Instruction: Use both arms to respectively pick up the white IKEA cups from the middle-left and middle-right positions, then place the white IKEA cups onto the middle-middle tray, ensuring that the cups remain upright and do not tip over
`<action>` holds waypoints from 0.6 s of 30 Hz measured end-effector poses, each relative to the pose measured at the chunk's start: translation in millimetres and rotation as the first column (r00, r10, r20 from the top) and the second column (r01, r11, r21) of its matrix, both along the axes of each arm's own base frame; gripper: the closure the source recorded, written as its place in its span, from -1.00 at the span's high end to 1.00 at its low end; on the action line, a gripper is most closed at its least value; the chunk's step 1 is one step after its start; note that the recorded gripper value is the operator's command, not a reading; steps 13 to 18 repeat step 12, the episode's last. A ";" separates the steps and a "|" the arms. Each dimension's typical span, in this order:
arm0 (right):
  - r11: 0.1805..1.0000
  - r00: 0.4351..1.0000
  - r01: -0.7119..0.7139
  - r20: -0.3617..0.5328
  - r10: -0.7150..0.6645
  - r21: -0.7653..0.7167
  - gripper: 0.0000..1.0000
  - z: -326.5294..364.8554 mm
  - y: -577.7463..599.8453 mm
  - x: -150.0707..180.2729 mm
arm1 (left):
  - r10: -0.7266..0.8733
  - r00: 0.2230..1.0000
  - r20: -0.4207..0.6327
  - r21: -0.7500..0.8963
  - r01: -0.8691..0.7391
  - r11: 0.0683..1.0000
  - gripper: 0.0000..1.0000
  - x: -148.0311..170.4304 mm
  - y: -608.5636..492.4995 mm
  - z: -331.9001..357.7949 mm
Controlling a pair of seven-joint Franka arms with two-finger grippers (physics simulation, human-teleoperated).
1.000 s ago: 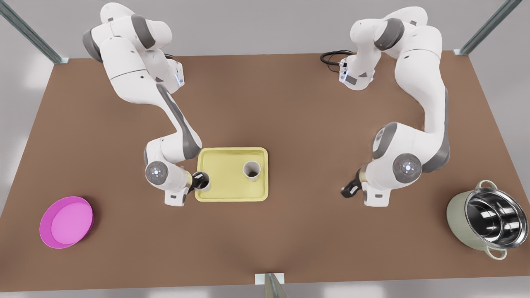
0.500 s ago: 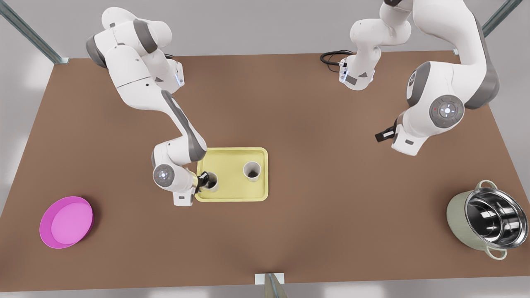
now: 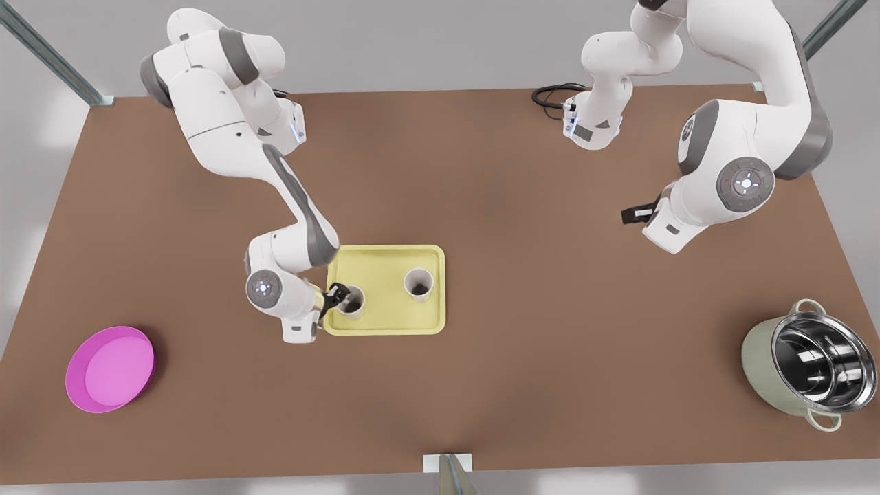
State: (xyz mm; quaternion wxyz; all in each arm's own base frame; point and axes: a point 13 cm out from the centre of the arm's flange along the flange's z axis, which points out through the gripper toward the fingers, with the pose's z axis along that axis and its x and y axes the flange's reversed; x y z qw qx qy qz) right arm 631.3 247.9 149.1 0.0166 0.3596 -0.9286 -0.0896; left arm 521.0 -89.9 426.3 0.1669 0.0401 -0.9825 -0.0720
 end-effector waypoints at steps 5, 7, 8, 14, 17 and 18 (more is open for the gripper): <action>0.997 0.998 0.067 0.012 -0.067 -0.033 1.00 86.4 -68.9 23.3 | -0.041 0.999 -0.008 -0.016 0.041 0.999 1.00 -0.2 -0.3 -0.9; 0.983 0.992 0.126 0.022 -0.124 -0.135 1.00 119.0 -135.2 30.6 | -0.055 0.998 -0.010 -0.021 0.055 0.998 1.00 -0.4 -0.3 -0.9; 0.975 0.988 0.149 0.070 -0.139 -0.163 1.00 158.5 -150.6 41.5 | -0.061 0.998 -0.011 -0.023 0.061 0.998 1.00 -0.4 -0.3 -0.9; 0.946 0.956 0.245 0.217 -0.199 -0.211 1.00 324.9 -191.6 2.5 | -0.083 0.996 -0.014 -0.032 0.082 0.996 1.00 -0.6 -0.4 -0.9; 0.946 0.956 0.245 0.217 -0.199 -0.211 1.00 324.9 -191.6 2.5 | -0.083 0.996 -0.014 -0.032 0.082 0.996 1.00 -0.6 -0.4 -0.9; 0.946 0.956 0.245 0.217 -0.199 -0.211 1.00 324.9 -191.6 2.5 | -0.083 0.996 -0.014 -0.032 0.082 0.996 1.00 -0.6 -0.4 -0.9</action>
